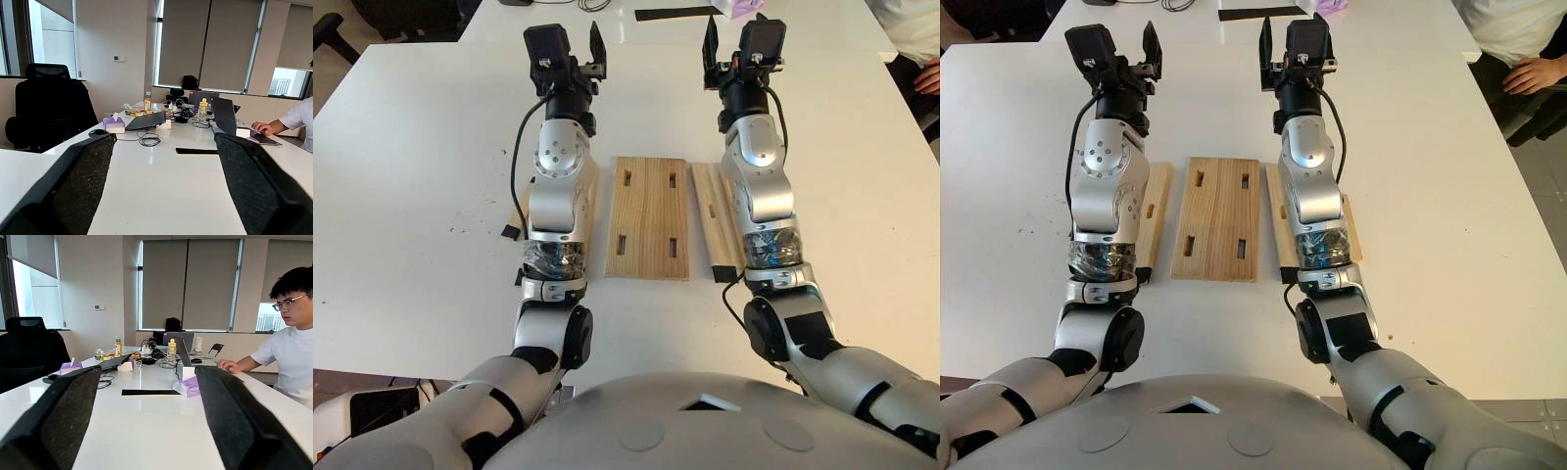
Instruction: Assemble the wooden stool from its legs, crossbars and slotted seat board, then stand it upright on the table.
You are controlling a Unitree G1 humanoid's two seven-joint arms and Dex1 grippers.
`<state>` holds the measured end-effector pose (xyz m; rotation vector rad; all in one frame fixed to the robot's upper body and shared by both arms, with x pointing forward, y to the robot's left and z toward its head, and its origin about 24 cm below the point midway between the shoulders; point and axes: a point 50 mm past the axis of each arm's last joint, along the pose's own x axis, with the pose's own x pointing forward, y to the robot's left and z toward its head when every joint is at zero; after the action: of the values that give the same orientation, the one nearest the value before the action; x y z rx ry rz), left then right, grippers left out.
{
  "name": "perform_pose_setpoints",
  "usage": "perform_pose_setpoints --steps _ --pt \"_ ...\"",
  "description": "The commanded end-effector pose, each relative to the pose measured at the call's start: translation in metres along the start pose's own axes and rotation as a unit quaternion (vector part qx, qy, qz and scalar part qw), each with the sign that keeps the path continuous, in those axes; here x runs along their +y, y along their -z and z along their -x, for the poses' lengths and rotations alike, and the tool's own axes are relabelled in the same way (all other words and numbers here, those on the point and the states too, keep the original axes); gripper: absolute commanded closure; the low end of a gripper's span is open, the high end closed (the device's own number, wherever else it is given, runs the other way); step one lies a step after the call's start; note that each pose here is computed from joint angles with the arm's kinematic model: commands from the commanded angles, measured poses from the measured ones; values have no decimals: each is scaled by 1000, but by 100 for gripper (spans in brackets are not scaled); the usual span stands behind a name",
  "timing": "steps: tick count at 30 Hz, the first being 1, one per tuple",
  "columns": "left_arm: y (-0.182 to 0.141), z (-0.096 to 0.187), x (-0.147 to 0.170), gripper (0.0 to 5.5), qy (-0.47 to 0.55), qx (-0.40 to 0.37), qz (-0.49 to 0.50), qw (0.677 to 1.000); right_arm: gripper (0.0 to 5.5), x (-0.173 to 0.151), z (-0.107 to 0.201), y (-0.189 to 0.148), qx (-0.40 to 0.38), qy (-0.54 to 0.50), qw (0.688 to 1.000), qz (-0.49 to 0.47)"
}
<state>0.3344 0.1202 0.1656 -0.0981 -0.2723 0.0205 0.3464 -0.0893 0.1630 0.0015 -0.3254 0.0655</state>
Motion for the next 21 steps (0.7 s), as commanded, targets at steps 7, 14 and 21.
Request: perform_pose_setpoints --steps 7,14,21 --pt "6 -12 5 177 -14 14 -36 999 198 10 -2 -4 -8 -6 1000 1" --pt "-10 -31 -3 177 8 -41 -57 998 198 -8 -18 -11 -36 15 999 18" --pt "-11 -37 7 177 -8 -57 -51 997 198 -30 -26 -3 -21 45 997 53"
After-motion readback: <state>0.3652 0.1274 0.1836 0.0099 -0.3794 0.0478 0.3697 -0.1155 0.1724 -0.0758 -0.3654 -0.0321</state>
